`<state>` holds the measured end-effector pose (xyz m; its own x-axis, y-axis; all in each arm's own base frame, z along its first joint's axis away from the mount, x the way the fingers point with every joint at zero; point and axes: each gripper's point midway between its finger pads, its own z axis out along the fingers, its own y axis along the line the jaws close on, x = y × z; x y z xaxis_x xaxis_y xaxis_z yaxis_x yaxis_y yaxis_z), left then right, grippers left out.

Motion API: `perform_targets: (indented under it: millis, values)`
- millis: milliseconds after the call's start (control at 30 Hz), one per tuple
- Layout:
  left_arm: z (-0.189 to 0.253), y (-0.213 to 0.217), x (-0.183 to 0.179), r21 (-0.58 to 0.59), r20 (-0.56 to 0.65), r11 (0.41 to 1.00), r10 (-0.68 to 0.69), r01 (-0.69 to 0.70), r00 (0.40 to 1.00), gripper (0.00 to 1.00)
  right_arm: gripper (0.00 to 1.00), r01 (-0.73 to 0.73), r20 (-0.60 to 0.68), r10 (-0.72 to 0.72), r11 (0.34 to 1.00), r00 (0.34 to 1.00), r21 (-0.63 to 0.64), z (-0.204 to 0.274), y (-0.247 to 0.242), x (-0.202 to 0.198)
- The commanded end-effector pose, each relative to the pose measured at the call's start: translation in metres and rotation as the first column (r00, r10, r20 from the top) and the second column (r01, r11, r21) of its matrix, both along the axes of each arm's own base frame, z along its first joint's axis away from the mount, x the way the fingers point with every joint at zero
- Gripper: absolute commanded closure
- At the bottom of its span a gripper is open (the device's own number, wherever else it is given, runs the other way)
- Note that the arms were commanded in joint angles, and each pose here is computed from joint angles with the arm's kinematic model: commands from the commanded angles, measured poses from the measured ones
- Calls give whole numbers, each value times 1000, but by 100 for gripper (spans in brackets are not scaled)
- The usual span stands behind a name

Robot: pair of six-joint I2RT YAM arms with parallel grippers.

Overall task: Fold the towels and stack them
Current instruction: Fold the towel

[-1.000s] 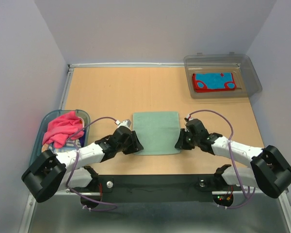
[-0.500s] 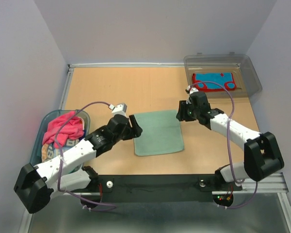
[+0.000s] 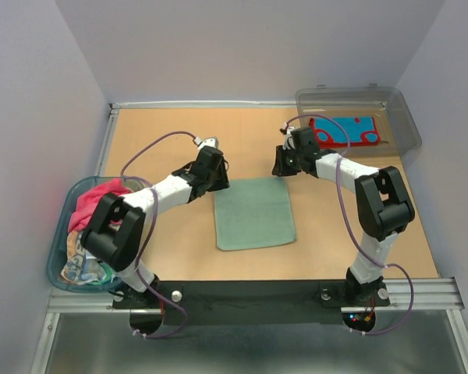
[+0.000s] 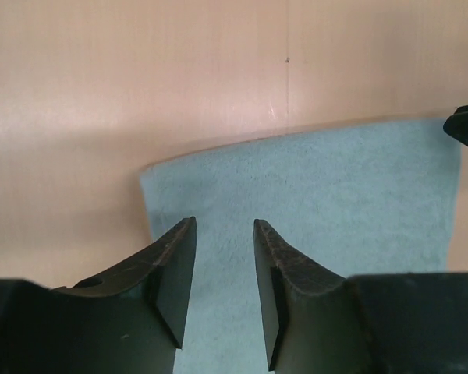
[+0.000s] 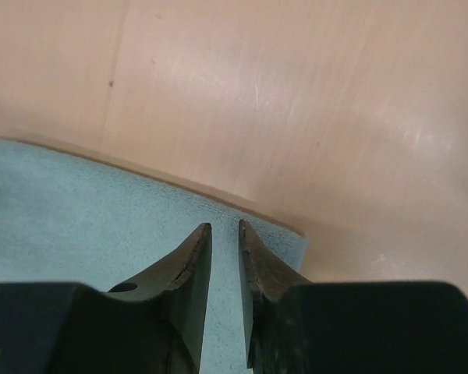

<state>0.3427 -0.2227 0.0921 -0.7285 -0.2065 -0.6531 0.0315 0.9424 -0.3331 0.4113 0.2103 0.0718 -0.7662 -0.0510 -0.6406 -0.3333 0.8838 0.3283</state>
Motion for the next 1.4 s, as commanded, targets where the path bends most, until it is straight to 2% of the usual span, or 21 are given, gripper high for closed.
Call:
perform_targets:
  millis: [0,233,333,400,533,600,667,700,767,833,1000,1133,1233,1367]
  values:
    - [-2,-16,24,-28,22,1000,-14,15,1000,55,74,-18,-4,18,1000,1000,19,-10,8,8]
    - [-60,23,21,29,-84,994,112,-109,990,58,77,68,-96,-75,995,993,-70,-60,-28,-6]
    - [-75,31,14,21,-127,991,131,-130,983,58,77,87,-81,-96,991,992,-105,-61,-40,-5]
    - [-75,29,12,10,-132,993,120,-120,984,57,77,75,-26,-78,990,997,-119,-45,-43,1]
    - [-56,20,14,-28,-105,997,68,-71,992,45,75,9,72,0,992,997,-124,-11,-39,10]
    - [-35,15,20,-47,-63,998,38,-42,997,39,66,-32,134,51,990,990,-140,9,-37,17]
    - [-17,13,20,-52,-42,998,19,-21,999,30,58,-86,139,110,983,984,-164,10,-35,18]
    - [-7,16,22,-34,-34,999,20,-21,999,25,57,-118,147,147,975,978,-189,15,-35,21]
    - [17,19,24,-30,13,999,20,-20,1000,22,51,-165,138,196,963,971,-211,13,-33,23]
    - [40,29,25,10,62,1000,20,-20,998,19,50,-234,122,266,944,956,-231,10,-29,23]
    - [68,47,18,123,123,992,-31,16,992,17,50,-377,104,412,891,905,-252,8,-20,24]
    - [62,63,6,234,137,969,-108,74,985,16,50,-465,30,485,852,874,-242,-6,-17,15]
    - [53,77,2,290,142,956,-95,50,985,15,51,-499,4,515,833,857,-238,-11,-15,15]
    - [50,77,0,290,153,955,-114,66,982,14,51,-523,-13,536,819,844,-236,-15,-13,15]
